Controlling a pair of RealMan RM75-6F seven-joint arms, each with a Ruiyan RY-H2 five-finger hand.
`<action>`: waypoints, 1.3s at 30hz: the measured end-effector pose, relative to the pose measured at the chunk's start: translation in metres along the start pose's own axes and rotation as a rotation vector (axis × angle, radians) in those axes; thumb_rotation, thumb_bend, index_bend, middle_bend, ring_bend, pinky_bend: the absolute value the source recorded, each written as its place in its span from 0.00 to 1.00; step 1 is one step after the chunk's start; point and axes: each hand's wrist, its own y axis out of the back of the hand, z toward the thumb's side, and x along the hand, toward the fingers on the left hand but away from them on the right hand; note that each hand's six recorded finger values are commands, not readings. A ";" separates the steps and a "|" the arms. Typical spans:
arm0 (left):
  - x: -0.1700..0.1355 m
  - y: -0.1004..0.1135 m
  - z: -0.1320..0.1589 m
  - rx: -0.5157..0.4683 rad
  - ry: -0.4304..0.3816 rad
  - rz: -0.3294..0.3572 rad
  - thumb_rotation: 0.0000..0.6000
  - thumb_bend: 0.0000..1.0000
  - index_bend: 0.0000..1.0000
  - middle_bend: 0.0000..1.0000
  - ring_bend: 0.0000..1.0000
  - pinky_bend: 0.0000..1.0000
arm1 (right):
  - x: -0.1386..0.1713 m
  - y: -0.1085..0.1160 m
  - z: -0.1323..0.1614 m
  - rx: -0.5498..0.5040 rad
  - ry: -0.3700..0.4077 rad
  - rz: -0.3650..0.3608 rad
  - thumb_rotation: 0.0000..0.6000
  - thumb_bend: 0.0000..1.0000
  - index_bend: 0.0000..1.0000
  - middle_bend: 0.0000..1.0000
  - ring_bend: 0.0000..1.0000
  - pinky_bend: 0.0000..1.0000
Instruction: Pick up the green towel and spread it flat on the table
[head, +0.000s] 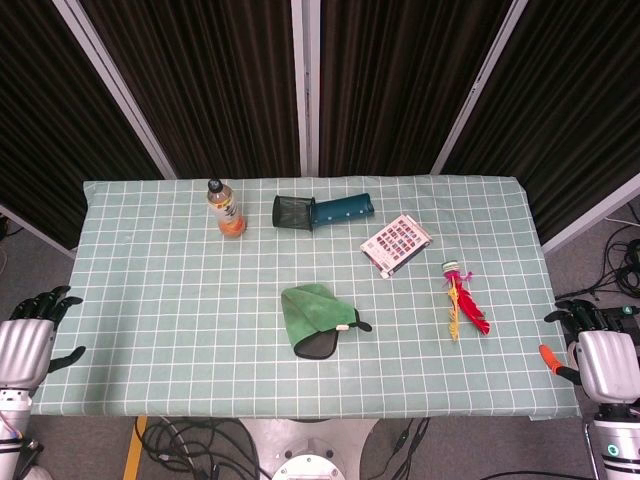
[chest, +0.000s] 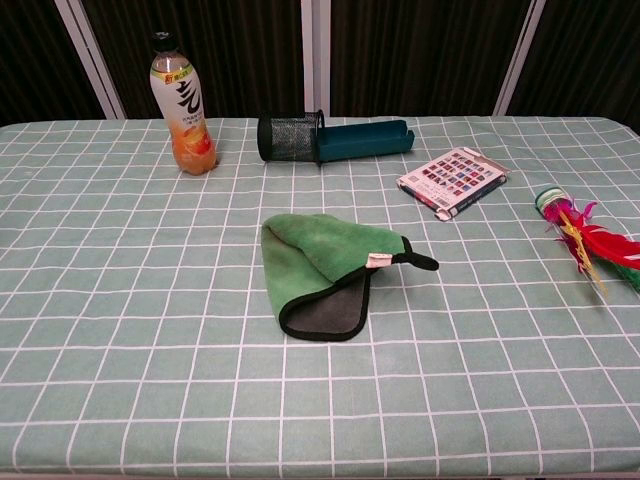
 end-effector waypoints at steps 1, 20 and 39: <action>0.000 0.000 0.000 0.000 0.001 0.001 1.00 0.10 0.34 0.28 0.23 0.27 | 0.000 0.000 0.000 -0.001 0.001 0.000 1.00 0.13 0.41 0.26 0.18 0.27; -0.002 0.001 0.001 -0.009 -0.003 0.006 1.00 0.10 0.34 0.28 0.23 0.27 | 0.004 0.002 0.002 -0.026 0.016 0.000 1.00 0.13 0.41 0.26 0.18 0.27; 0.002 -0.004 0.006 -0.026 -0.012 -0.007 1.00 0.10 0.34 0.28 0.23 0.27 | -0.021 -0.016 0.034 -0.046 0.161 0.100 1.00 0.13 0.43 0.23 0.14 0.25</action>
